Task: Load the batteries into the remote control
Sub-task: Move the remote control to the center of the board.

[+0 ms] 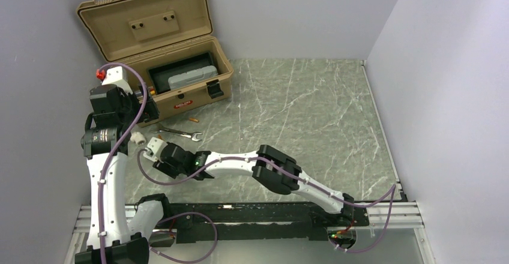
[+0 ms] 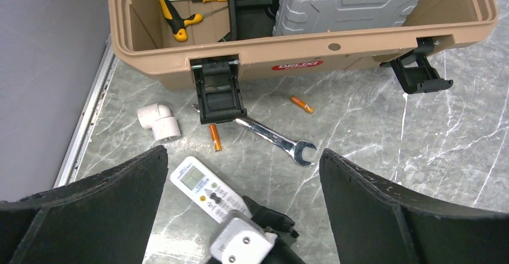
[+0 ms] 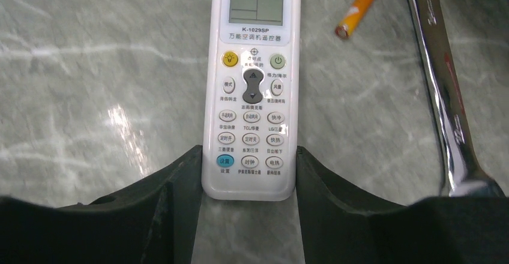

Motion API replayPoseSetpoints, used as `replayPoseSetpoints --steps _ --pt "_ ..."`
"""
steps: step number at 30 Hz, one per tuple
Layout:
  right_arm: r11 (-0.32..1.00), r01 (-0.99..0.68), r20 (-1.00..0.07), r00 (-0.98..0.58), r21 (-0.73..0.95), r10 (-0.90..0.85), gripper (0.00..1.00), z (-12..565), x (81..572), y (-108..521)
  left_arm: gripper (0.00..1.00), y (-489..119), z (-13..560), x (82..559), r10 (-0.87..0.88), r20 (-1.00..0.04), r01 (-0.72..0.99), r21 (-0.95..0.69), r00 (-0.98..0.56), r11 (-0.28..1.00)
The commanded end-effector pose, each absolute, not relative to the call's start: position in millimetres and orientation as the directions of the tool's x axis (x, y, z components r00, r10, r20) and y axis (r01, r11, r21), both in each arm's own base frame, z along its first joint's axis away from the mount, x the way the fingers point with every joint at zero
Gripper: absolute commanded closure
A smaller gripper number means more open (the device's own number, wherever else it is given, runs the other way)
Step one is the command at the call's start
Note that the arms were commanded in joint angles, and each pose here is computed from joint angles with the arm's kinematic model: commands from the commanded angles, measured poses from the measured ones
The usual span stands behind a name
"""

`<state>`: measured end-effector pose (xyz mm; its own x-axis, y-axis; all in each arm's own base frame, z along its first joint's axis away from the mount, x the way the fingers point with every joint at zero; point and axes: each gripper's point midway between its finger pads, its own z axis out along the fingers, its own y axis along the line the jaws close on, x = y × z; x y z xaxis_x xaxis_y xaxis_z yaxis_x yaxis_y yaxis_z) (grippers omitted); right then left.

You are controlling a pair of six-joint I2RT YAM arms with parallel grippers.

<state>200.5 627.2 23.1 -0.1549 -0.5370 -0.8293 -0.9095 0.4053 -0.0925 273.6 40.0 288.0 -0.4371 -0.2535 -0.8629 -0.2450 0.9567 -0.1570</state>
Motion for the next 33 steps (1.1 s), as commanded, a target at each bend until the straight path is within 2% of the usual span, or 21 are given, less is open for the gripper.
replayPoseSetpoints --steps 1,10,22,28,33 --pt "0.396 -0.899 -0.664 -0.181 -0.188 -0.726 0.78 -26.5 197.0 553.4 0.01 38.4 299.8 273.0 -0.234 -0.884 -0.22 -0.155 -0.405 0.963" --pt "0.515 -0.837 -0.596 -0.322 -0.185 -0.736 0.82 -22.4 182.1 458.0 0.01 37.1 295.6 275.1 -0.235 -0.882 -0.211 -0.159 -0.41 0.964" --pt "0.678 -0.704 -0.511 -0.513 -0.209 -0.69 0.82 -23.7 159.6 326.5 0.01 39.1 294.2 272.6 -0.272 -0.886 -0.245 -0.188 -0.376 0.951" --pt "0.767 -0.621 -0.525 -0.603 -0.162 -0.6 0.71 -25.9 162.9 286.7 0.01 36.5 292.7 273.1 -0.315 -0.879 -0.257 -0.232 -0.357 0.938" --pt "0.846 -0.518 -0.552 -0.672 -0.125 -0.493 0.67 -21.3 179.6 254.8 0.01 33.1 293.1 276.2 -0.333 -0.877 -0.248 -0.257 -0.347 0.934"
